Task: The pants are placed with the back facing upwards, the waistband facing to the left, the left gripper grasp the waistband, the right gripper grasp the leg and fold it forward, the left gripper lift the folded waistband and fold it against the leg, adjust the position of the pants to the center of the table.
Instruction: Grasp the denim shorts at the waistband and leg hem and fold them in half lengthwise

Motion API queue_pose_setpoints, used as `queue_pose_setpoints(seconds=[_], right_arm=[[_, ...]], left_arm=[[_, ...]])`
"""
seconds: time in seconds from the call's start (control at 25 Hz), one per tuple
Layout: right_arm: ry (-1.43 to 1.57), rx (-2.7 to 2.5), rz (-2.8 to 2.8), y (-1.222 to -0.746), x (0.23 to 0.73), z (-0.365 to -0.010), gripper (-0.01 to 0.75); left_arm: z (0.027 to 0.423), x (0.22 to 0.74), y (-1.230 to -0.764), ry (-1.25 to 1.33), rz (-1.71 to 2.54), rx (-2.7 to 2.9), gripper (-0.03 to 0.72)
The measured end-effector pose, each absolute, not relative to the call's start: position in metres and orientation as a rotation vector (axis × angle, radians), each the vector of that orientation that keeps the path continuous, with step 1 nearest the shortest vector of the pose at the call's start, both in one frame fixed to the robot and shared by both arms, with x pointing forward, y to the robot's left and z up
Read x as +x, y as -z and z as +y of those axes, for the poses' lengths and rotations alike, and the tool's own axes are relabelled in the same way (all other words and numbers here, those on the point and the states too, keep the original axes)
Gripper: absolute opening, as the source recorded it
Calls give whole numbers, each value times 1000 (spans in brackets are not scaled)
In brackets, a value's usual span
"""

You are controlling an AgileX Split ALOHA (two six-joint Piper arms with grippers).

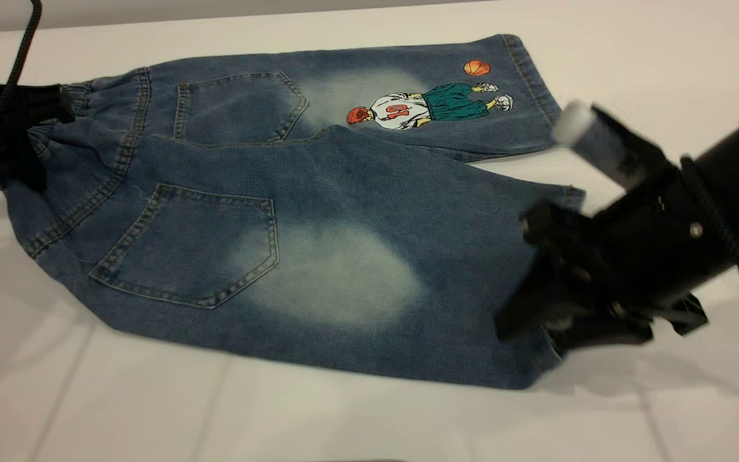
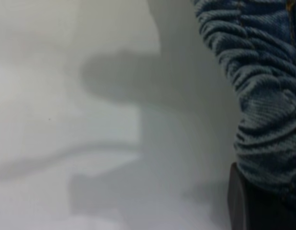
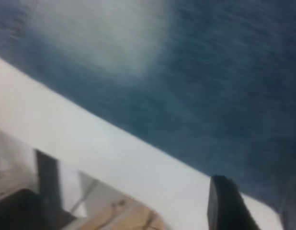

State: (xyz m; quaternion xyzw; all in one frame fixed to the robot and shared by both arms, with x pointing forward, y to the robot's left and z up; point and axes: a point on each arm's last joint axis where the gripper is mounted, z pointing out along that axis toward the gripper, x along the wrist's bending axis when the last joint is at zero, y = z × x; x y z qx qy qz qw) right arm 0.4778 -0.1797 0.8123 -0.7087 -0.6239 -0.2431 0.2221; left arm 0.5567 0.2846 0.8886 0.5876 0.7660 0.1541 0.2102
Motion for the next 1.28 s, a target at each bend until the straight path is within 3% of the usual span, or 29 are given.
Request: queue_pose_setpoints(seconds=[0.28,0.36,0.52,0.6,0.8,1.28], right_arm=[[649,-1960,-1709,-805,477,-180,248],[652,-1958,-1713,-805,477,-180,210],[658,-1946,-1736,-805,477,-180,57],[671,-1946,-1737,-805,478,-180,26],[770,-1865,-1678,-815,484,-173,21],[1176,-1626,-1459,-897,550,-156,21]], left_arm=[[284,557,-889,-428,2129,1635,94],[284,557,-889,-428,2129,1635,94],[284,557,-889,-427,2131,1636,94],[285,556,-890,-427,2135,1638,94],[286,551,-899,-425,2166,1652,94],[287,529,-905,-231,2389,1647,94]])
